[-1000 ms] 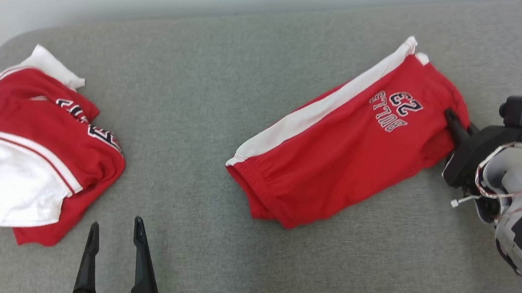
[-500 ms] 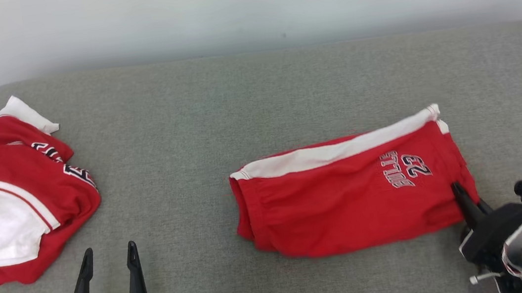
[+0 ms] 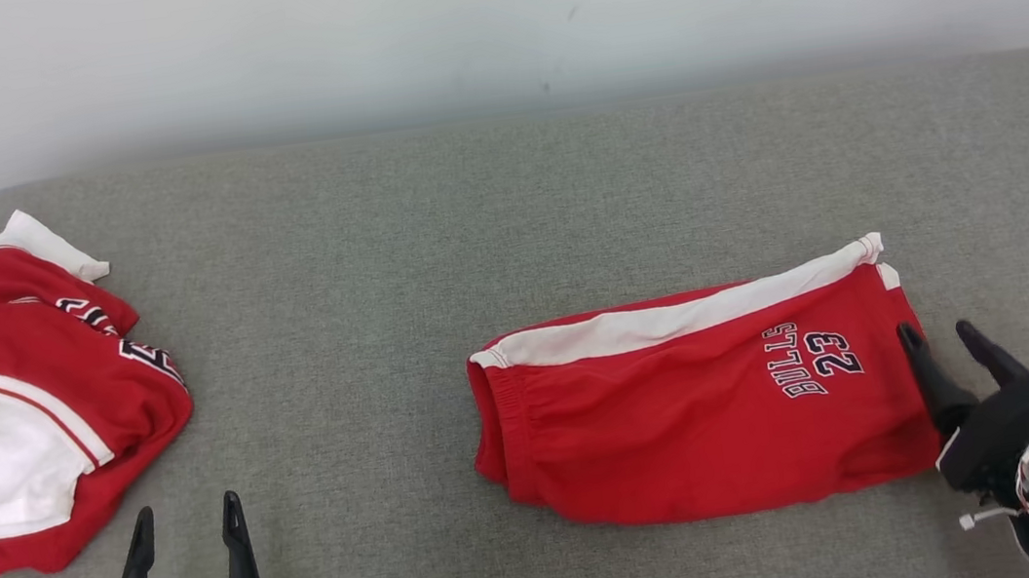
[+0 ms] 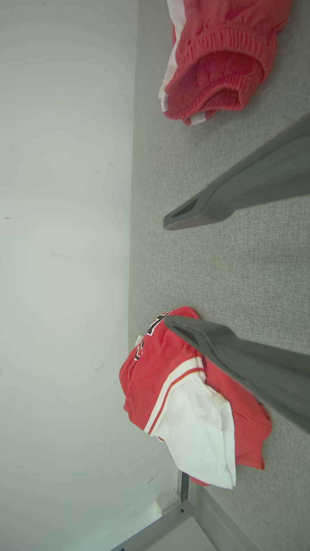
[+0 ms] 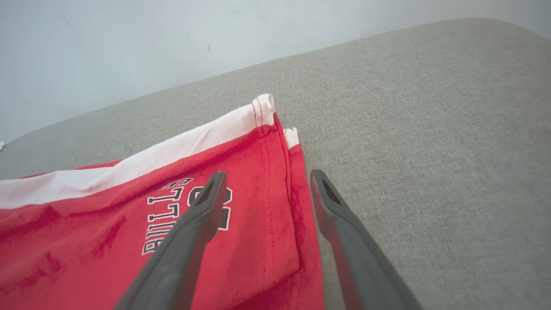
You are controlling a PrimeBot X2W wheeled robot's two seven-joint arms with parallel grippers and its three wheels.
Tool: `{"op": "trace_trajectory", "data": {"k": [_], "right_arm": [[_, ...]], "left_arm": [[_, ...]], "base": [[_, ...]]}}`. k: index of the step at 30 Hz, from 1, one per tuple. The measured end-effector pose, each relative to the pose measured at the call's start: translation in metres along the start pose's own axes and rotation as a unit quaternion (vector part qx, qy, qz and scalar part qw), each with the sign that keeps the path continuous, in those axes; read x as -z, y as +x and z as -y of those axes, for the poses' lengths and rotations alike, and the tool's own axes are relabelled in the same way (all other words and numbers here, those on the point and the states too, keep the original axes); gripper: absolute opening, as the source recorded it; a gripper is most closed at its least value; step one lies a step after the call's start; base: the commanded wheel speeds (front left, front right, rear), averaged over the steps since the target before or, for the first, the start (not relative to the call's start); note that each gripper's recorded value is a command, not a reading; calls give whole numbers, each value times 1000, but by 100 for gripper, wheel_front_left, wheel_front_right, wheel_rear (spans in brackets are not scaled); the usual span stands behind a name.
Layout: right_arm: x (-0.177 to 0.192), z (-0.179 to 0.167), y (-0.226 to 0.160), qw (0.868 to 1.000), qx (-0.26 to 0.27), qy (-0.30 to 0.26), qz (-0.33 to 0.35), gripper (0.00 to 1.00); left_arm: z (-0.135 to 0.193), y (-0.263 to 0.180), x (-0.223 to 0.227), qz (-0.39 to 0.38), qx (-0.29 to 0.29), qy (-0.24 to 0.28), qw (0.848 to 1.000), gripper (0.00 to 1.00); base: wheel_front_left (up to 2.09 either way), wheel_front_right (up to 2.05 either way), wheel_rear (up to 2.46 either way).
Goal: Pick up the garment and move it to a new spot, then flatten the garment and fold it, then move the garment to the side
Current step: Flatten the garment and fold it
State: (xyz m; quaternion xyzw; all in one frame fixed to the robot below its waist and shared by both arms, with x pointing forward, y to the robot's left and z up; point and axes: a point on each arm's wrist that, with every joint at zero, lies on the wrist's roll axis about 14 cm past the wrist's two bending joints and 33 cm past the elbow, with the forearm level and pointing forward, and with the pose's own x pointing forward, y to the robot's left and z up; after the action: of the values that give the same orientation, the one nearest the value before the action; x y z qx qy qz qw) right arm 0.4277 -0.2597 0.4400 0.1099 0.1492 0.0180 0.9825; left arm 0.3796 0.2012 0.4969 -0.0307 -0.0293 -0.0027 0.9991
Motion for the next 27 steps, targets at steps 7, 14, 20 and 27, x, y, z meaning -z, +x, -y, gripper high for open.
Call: {"op": "trace_trajectory", "data": {"k": [7,14,20,27], "right_arm": [[-10,3,23,999,13,-41,-26,100],[18,6,36,994,29,-55,-87,100],[43,3,38,989,32,-58,-133,100],[46,9,35,988,41,-57,-141,100]], "left_arm": [[-8,-4,1,-3,-12,5,1000,100],[-17,-7,3,-6,-27,5,1000,100],[-24,-10,5,-11,-38,5,999,100],[-27,-11,3,-8,-44,5,999,100]], "base": [[0,0,0],[0,0,0],[0,0,0],[0,0,0]]}}
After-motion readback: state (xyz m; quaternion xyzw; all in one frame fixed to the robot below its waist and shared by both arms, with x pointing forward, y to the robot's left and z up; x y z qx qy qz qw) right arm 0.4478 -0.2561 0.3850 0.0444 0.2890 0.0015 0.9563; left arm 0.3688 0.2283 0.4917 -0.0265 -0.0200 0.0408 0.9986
